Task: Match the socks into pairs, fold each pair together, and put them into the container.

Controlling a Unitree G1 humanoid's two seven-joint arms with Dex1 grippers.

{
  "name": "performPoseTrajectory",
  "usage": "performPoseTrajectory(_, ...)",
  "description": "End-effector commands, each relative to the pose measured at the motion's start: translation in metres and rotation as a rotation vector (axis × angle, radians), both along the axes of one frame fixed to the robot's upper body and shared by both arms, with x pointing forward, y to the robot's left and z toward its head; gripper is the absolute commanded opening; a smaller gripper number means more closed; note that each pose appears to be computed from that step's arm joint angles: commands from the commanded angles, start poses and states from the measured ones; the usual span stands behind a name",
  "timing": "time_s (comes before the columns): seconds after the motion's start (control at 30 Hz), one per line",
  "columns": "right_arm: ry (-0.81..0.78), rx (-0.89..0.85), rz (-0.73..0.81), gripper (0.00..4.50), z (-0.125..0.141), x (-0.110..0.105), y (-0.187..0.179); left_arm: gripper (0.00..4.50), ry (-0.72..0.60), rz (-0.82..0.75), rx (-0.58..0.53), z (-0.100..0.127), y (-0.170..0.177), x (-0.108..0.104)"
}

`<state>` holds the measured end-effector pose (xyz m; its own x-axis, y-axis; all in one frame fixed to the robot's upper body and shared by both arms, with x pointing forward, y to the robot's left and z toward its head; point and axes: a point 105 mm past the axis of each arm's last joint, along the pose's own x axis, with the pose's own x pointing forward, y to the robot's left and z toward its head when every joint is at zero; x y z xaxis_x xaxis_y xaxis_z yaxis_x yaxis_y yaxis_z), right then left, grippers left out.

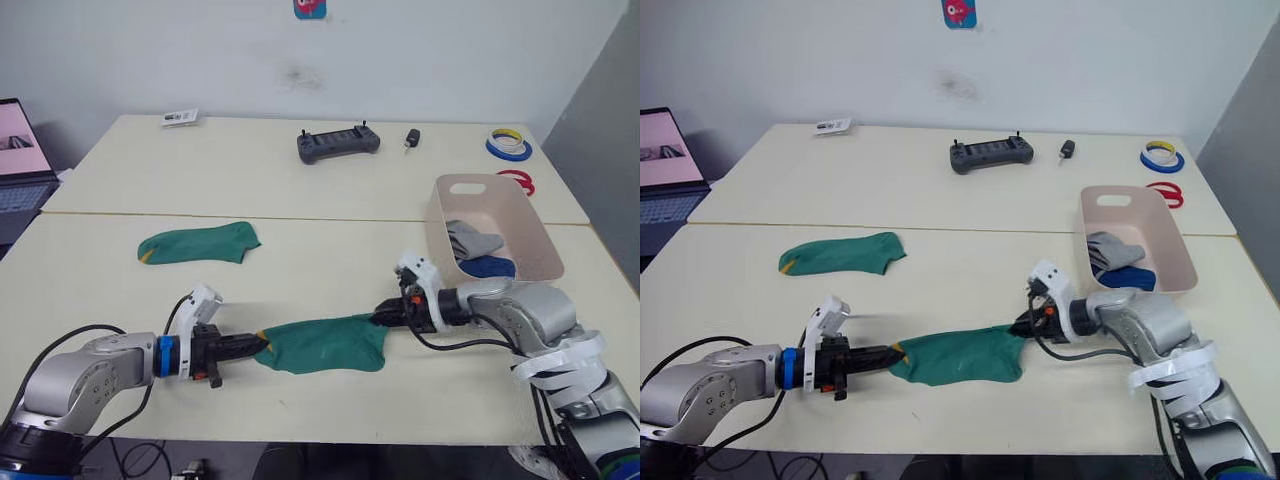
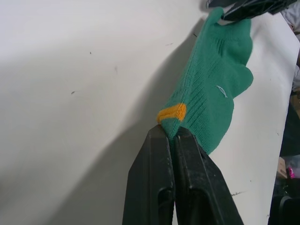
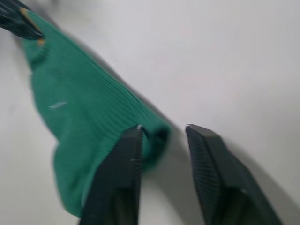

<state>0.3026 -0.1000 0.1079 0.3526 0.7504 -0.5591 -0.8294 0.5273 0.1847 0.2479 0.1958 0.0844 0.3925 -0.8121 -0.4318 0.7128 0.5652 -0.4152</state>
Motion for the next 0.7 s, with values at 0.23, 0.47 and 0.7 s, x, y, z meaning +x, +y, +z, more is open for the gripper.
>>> performPoseTrajectory(0.23,-0.106,0.105,0.172,3.44,0.027,-0.036,-0.008,0.00,-0.060,-0.064,0.040,0.016,-0.002,0.017)
performPoseTrajectory(0.47,-0.201,0.115,0.236,3.44,0.021,-0.049,0.012,0.00,-0.039,-0.075,0.083,0.009,0.002,0.023)
performPoseTrajectory(0.7,-0.201,-0.036,0.288,3.44,-0.011,-0.060,0.005,0.00,-0.030,-0.050,0.085,0.005,0.006,0.022)
